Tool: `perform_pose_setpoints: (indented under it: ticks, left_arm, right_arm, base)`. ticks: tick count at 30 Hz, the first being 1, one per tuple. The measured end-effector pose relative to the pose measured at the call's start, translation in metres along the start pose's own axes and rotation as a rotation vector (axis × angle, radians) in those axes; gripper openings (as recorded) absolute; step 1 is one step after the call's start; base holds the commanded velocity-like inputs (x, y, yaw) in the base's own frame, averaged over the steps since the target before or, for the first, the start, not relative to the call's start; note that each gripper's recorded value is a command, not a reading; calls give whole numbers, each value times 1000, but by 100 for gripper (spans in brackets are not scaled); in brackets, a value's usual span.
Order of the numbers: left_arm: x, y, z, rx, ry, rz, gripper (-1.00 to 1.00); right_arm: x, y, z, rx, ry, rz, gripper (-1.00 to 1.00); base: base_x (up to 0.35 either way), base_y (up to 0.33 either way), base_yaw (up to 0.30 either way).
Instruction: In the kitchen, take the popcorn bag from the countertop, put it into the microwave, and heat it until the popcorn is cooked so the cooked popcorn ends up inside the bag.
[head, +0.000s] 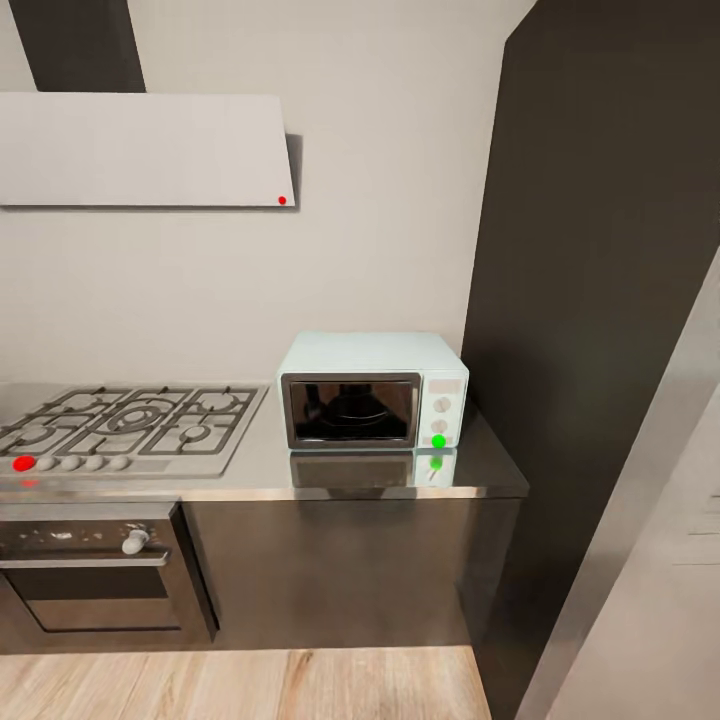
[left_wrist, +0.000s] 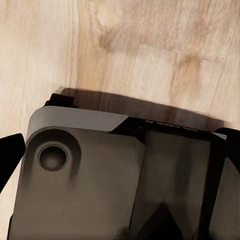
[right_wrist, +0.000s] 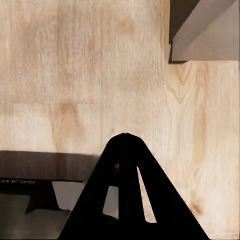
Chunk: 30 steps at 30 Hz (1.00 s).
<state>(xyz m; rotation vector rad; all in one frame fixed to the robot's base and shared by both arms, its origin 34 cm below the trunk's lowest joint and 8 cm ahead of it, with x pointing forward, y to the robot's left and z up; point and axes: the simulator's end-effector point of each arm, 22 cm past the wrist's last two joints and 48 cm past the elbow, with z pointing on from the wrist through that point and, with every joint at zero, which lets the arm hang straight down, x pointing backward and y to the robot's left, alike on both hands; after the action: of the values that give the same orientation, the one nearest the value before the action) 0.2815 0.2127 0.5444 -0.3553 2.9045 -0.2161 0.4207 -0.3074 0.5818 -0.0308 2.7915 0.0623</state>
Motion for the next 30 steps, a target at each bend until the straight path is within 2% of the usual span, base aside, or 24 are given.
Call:
perform_pose_setpoints:
  ticks: [1, 6, 8, 11, 16, 17, 18, 30]
  left_arm:
    - [0, 0, 0, 0, 0, 0, 100]
    - [0, 1, 0, -2, 0, 0, 100]
    - [0, 1, 0, -3, 0, -1, 100]
    - [0, 2, 0, -4, 1, 2, 100]
    - [-3, 15, -1, -21, -4, 6, 100]
    - [-11, 13, -1, -16, -19, 15, 100]
    - [-11, 13, -1, -16, -20, 15, 100]
    - [-11, 14, -1, -17, -20, 14, 100]
  right_arm:
    - [15, -2, -1, 0, 18, 2, -100]
    - [155, -2, -17, 7, 188, 12, -100]
    - [177, 2, -22, 3, 166, 8, -100]
    - [181, 8, -23, -5, 143, 4, -100]
    - [182, 10, -23, -8, 141, 0, -100]
    - [172, 45, -18, -51, 118, -4, -100]
    - [172, 50, -18, -56, 117, -3, -100]
    - [172, 50, -18, -56, 117, -3, -100]
  base:
    - [0, 0, 0]
    - [0, 0, 0]
    - [0, 0, 0]
    - [0, 0, 0]
    - [0, 0, 0]
    - [0, 0, 0]
    - [0, 0, 0]
    - [0, 0, 0]
